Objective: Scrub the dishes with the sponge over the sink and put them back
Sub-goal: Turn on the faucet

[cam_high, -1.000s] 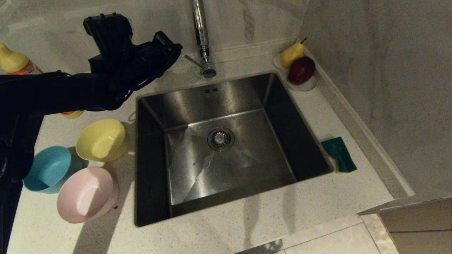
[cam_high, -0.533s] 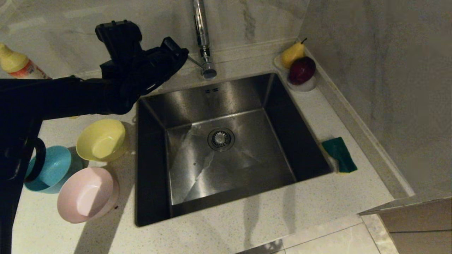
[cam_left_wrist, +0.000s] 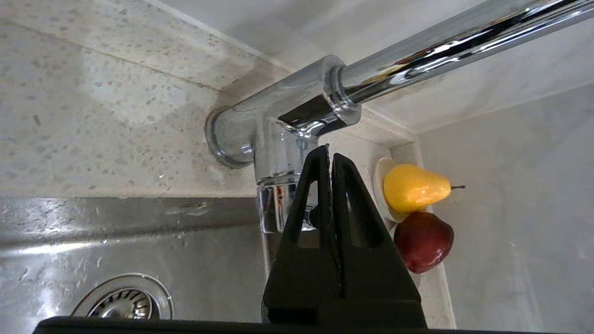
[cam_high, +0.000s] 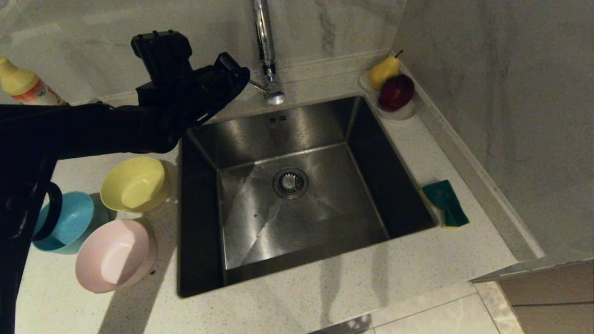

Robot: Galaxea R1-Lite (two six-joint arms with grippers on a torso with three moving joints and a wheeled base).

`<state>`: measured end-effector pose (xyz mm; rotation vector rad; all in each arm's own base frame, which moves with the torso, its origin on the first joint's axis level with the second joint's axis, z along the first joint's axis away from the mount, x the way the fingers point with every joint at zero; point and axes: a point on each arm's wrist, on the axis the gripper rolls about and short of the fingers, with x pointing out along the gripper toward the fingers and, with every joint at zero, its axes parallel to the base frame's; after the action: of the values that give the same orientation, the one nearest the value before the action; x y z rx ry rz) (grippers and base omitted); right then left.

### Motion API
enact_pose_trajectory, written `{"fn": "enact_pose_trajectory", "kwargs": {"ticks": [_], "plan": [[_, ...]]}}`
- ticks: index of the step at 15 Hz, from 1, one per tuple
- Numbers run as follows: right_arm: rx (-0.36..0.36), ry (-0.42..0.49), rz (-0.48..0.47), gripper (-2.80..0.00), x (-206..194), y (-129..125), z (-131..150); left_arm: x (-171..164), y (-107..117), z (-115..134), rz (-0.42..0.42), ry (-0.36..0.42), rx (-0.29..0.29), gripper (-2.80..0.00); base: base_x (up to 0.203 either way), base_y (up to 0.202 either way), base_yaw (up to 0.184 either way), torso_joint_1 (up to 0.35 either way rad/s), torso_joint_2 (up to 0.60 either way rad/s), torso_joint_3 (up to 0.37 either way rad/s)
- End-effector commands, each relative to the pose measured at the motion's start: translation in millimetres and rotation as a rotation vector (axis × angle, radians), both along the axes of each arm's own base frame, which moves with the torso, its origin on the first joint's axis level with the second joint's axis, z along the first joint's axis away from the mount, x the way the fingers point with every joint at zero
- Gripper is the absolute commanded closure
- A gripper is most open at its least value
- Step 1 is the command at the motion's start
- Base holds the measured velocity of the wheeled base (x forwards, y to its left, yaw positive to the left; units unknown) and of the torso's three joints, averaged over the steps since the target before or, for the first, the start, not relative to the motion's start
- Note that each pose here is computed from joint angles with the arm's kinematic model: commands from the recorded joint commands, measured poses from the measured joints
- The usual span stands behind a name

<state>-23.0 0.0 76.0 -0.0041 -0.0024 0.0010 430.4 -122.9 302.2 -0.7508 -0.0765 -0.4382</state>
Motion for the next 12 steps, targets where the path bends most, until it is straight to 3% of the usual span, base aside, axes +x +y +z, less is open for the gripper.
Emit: {"fn": "enact_pose_trajectory", "kwargs": {"ticks": [1, 7, 12], "plan": [[-0.001, -0.001, 0.0, 0.0, 0.0, 0.0, 0.1, -1.8, -1.0, -2.7, 0.005, 0.012, 0.001, 0.0, 0.0, 0.0, 0.0, 0.0, 0.0, 0.0], [-0.001, -0.001, 0.0, 0.0, 0.0, 0.0, 0.1, -22.8, -8.3, -7.8, -0.022, 0.053, 0.025, 0.0, 0.0, 0.0, 0.0, 0.0, 0.0, 0.0], [-0.001, -0.001, 0.0, 0.0, 0.0, 0.0, 0.1, -25.7, -9.6, -9.1, -0.014, 0.019, 0.033, 0.0, 0.0, 0.0, 0.0, 0.0, 0.0, 0.0]]}}
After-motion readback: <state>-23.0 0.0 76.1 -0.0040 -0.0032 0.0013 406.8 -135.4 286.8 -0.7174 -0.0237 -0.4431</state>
